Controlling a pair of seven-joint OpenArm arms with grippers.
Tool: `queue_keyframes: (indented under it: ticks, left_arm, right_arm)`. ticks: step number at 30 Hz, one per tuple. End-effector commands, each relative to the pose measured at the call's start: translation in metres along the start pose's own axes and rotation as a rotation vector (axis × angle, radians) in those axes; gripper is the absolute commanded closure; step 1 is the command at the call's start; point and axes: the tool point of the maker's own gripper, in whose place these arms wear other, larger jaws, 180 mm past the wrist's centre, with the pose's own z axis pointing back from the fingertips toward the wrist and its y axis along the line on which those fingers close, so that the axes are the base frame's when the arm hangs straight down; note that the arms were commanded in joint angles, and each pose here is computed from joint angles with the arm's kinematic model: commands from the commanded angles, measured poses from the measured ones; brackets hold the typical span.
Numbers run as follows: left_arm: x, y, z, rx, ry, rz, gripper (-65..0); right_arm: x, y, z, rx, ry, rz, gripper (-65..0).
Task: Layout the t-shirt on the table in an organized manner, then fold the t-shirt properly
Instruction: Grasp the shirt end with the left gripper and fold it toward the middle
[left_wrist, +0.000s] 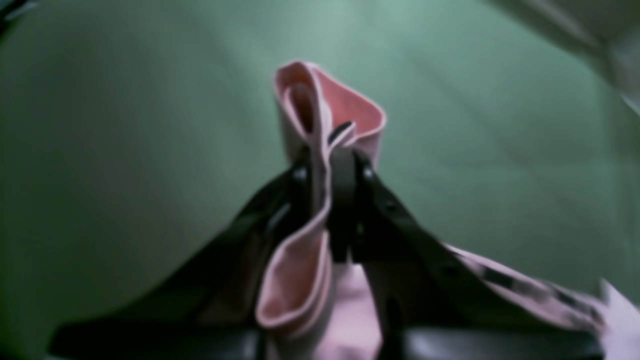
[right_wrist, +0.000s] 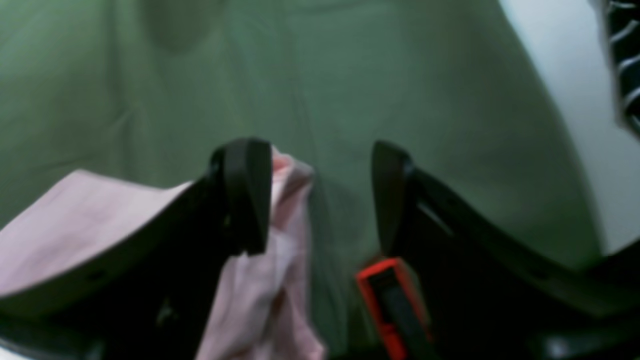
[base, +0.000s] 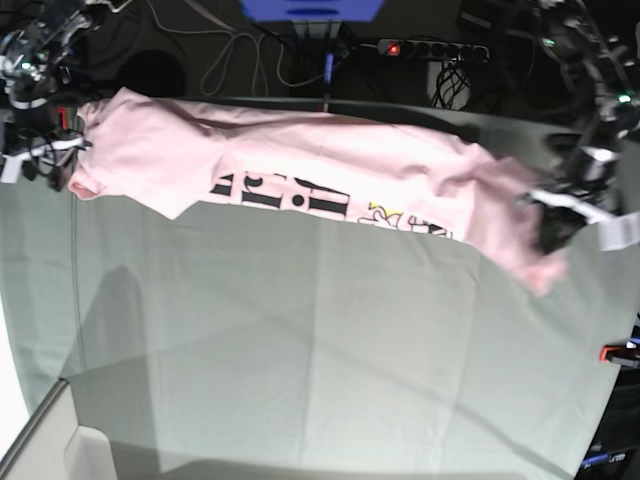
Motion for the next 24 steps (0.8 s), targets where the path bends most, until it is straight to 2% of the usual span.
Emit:
queue_keyframes:
  ticks: [1, 8, 16, 20, 24]
  left_arm:
    - [0.007, -0.008, 0.001, -0.019, -0.025, -0.030, 0.0]
    - [-0.043, -0.080, -0.015, -0.172, 0.119, -0.134, 0.0]
    - [-0.087, -0.173, -0.020, -0.333, 0.208, -0.282, 0.0]
    - [-0.118, -0.201, -0.022, -0.369, 0.276, -0.354, 0.0]
    - [-0.140, -0.214, -0.022, -0.401, 0.330, -0.401, 0.0]
  right_arm:
    - [0.017, -0.006, 0.001, -0.010, -0.056, 0.005, -32.2]
    - [0.026, -0.016, 0.001, -0.030, -0.074, 0.017, -32.2]
    - [0.024, -0.018, 0.002, -0.032, -0.069, 0.020, -32.2]
    - [0.024, -0.017, 0.002, -0.031, -0.069, 0.019, -32.2]
    - [0.024, -0.018, 0.002, -0.032, -0.068, 0.021, -32.2]
